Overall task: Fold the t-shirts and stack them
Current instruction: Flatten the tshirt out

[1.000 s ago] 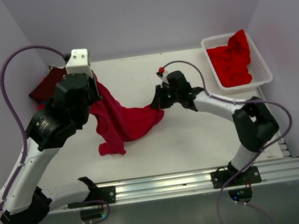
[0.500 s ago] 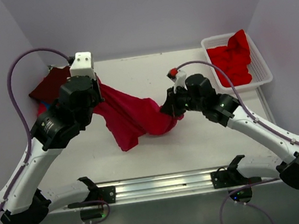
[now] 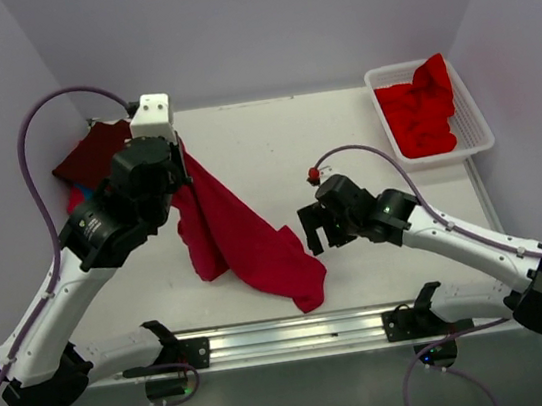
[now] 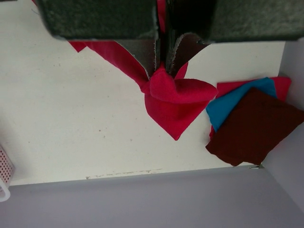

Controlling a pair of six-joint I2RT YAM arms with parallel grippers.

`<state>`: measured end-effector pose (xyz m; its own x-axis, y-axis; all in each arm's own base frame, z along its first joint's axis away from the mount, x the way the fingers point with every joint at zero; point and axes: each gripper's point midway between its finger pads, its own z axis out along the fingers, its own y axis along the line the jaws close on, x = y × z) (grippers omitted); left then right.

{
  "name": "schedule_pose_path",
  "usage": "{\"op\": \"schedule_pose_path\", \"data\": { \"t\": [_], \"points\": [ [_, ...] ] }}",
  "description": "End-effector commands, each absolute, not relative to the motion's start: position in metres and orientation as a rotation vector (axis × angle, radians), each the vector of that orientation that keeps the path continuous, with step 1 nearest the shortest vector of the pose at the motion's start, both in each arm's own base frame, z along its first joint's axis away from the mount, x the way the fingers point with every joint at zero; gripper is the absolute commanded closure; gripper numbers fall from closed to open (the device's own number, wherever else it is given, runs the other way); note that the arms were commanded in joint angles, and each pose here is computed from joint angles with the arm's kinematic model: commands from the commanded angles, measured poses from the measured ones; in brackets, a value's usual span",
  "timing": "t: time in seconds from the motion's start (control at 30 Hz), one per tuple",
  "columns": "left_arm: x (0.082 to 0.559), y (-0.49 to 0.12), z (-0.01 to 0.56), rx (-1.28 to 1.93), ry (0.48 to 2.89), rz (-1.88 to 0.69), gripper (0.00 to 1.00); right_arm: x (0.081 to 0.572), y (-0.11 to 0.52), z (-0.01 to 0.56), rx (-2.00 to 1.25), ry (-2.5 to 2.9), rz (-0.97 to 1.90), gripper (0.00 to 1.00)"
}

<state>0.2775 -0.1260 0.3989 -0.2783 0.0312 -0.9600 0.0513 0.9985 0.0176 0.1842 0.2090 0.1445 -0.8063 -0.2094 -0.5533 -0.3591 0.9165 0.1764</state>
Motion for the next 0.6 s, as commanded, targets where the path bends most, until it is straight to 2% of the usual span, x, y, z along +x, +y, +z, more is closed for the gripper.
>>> {"op": "schedule_pose_path", "data": {
  "t": [0.0,0.07,0.1,0.2,0.33,0.57],
  "points": [
    [0.279,-0.132,0.416,0.017,1.797,-0.089,1.0,0.233,0.198,0.144,-0.254,2.44,0.165,0.13],
    [0.278,-0.131,0.416,0.014,1.8,-0.098,1.0,0.248,0.207,0.124,-0.242,2.458,0.159,0.24],
    [0.277,-0.13,0.417,0.011,1.8,-0.1,1.0,0.254,0.21,0.117,-0.225,2.475,0.193,0.36],
    [0.274,-0.127,0.415,0.007,1.807,-0.096,1.0,0.27,0.229,0.095,-0.234,2.498,0.268,0.49],
    [0.269,-0.121,0.419,-0.008,1.8,-0.104,1.0,0.28,0.251,0.081,-0.27,2.517,0.37,0.54],
    [0.266,-0.12,0.416,-0.013,1.807,-0.112,1.0,0.298,0.274,0.058,-0.273,2.559,0.591,0.55]
  ]
}}
